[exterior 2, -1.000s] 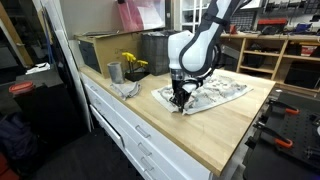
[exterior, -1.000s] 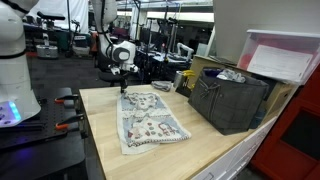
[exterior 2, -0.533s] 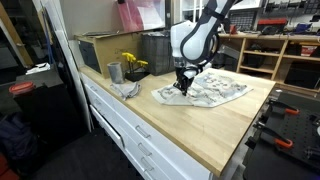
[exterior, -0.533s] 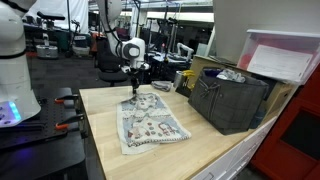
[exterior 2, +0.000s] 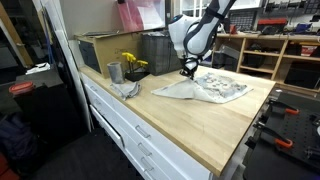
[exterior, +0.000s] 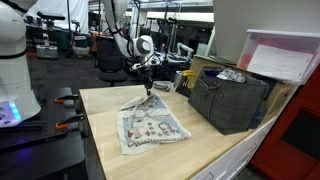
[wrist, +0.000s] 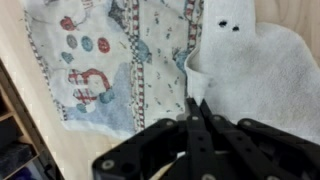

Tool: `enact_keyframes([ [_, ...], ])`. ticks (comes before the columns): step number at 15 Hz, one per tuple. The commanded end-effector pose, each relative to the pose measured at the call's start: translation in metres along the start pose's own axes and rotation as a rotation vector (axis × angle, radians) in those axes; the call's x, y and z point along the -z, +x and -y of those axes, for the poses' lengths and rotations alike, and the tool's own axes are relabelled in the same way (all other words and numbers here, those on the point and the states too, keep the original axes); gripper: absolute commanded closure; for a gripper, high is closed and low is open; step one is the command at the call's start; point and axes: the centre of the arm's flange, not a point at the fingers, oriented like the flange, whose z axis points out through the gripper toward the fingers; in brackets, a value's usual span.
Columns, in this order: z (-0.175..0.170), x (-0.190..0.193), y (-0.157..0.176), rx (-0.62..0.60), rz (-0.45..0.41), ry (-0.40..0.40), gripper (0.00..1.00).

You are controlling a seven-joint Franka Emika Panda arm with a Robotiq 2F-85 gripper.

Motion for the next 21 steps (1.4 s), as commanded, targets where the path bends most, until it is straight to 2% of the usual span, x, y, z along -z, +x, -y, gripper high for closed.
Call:
enact_keyframes([
  [1,-0.01,0.002,0.005,-0.072,0.014,-0.103,0.99],
  [7,-0.035,-0.012,-0.014,-0.274,0.066,-0.164,0.99],
  [14,-0.067,-0.024,-0.02,-0.543,0.024,-0.307,0.99],
  [17,-0.06,-0.01,-0.023,-0.653,-0.03,-0.331,0.99],
  [21,-0.057,-0.01,-0.028,-0.751,-0.01,-0.336,0.99],
])
